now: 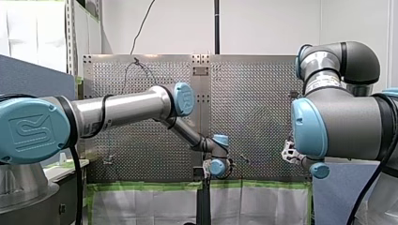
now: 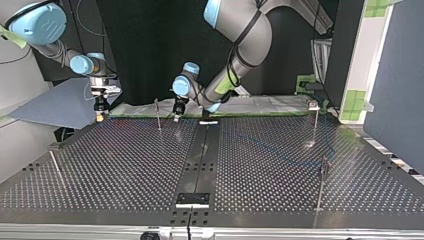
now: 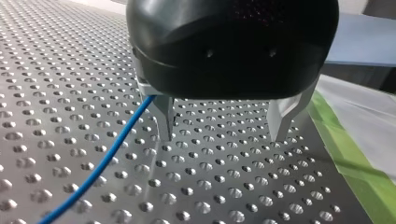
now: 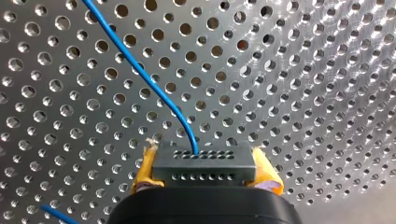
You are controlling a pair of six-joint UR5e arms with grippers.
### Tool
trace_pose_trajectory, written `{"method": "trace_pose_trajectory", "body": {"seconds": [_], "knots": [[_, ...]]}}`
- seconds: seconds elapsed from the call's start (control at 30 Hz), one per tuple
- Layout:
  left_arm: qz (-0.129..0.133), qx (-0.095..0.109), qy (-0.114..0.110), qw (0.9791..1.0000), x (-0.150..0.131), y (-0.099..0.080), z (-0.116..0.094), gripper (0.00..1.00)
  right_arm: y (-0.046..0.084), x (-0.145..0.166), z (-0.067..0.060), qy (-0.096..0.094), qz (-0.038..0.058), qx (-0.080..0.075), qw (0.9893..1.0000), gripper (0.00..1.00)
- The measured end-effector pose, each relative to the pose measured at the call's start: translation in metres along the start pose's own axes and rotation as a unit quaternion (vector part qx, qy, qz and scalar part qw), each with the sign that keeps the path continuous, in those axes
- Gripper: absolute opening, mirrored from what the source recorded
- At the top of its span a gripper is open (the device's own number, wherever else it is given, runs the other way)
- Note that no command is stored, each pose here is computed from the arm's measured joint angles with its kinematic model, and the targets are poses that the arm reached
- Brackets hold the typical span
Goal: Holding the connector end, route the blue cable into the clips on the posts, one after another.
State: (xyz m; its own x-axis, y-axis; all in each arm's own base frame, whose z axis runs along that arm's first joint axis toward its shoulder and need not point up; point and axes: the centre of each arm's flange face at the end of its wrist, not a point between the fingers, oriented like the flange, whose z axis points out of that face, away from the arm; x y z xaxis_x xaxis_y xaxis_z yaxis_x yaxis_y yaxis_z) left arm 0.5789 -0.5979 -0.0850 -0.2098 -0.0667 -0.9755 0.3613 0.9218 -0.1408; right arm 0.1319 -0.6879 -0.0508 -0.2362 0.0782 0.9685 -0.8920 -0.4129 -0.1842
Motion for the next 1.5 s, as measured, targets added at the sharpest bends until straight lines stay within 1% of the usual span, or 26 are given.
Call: {"method": "trace_pose_trajectory", "body": {"seconds": [0.1,0.2,0.27,0.37,0.43,0.57,0.6,0.67,0.73,0.83,0.9,1.07,1.23,1.37,1.5], "knots": [[0.012,-0.014,0.005,0.9998,-0.012,-0.004,-0.004,1.0,0.001,0.0,0.0,0.0,0.0023,-0.001,1.0,0.0],[0.017,-0.025,0.007,0.9995,-0.026,-0.009,-0.008,1.0,0.003,0.0,-0.001,0.0,0.0042,-0.002,1.0,0.0],[0.02,-0.031,0.011,0.9993,-0.029,-0.011,-0.011,1.0,0.003,0.0,-0.001,0.0,0.0054,-0.003,1.0,0.0],[0.026,-0.031,0.025,0.9989,-0.027,-0.016,-0.017,1.0,0.004,0.0,-0.001,-0.001,0.0066,-0.004,1.0,0.0],[0.033,-0.03,0.04,0.9982,-0.021,-0.017,-0.024,1.0,0.004,0.0,-0.001,-0.002,0.0072,-0.004,1.0,0.0],[0.046,-0.026,0.069,0.9962,-0.011,-0.019,-0.037,1.0,0.004,0.0,-0.002,-0.002,0.0077,-0.004,1.0,0.0],[0.05,-0.024,0.076,0.9955,-0.011,-0.02,-0.042,1.0,0.004,0.0,-0.002,-0.003,0.0078,-0.004,1.0,0.0],[0.054,-0.02,0.082,0.995,-0.013,-0.022,-0.047,1.0,0.004,0.0,-0.002,-0.003,0.0078,-0.005,1.0,0.0],[0.054,-0.015,0.08,0.9952,-0.02,-0.026,-0.051,1.0,0.004,0.0,-0.002,-0.004,0.0078,-0.005,0.9999,0.0],[0.051,-0.008,0.069,0.9962,-0.032,-0.032,-0.057,1.0,0.004,0.0,-0.002,-0.005,0.0079,-0.005,0.9999,0.0],[0.051,-0.001,0.067,0.9965,-0.038,-0.038,-0.063,1.0,0.004,-0.001,-0.002,-0.006,0.0082,-0.006,0.9999,0.0],[0.061,0.011,0.081,0.9948,-0.028,-0.046,-0.08,1.0,0.004,-0.002,-0.003,-0.009,0.0094,-0.007,0.9999,0.0],[0.065,0.03,0.087,0.9936,-0.021,-0.058,-0.089,1.0,0.004,-0.002,-0.004,-0.011,0.0103,-0.008,0.9999,0.0],[0.062,0.043,0.083,0.9937,-0.02,-0.066,-0.091,1.0,0.003,-0.003,-0.004,-0.012,0.0106,-0.007,0.9998,0.0],[0.049,0.055,0.073,0.9946,-0.022,-0.07,-0.089,1.0,0.003,-0.003,-0.004,-0.013,0.0108,-0.007,0.9998,0.0]]}}
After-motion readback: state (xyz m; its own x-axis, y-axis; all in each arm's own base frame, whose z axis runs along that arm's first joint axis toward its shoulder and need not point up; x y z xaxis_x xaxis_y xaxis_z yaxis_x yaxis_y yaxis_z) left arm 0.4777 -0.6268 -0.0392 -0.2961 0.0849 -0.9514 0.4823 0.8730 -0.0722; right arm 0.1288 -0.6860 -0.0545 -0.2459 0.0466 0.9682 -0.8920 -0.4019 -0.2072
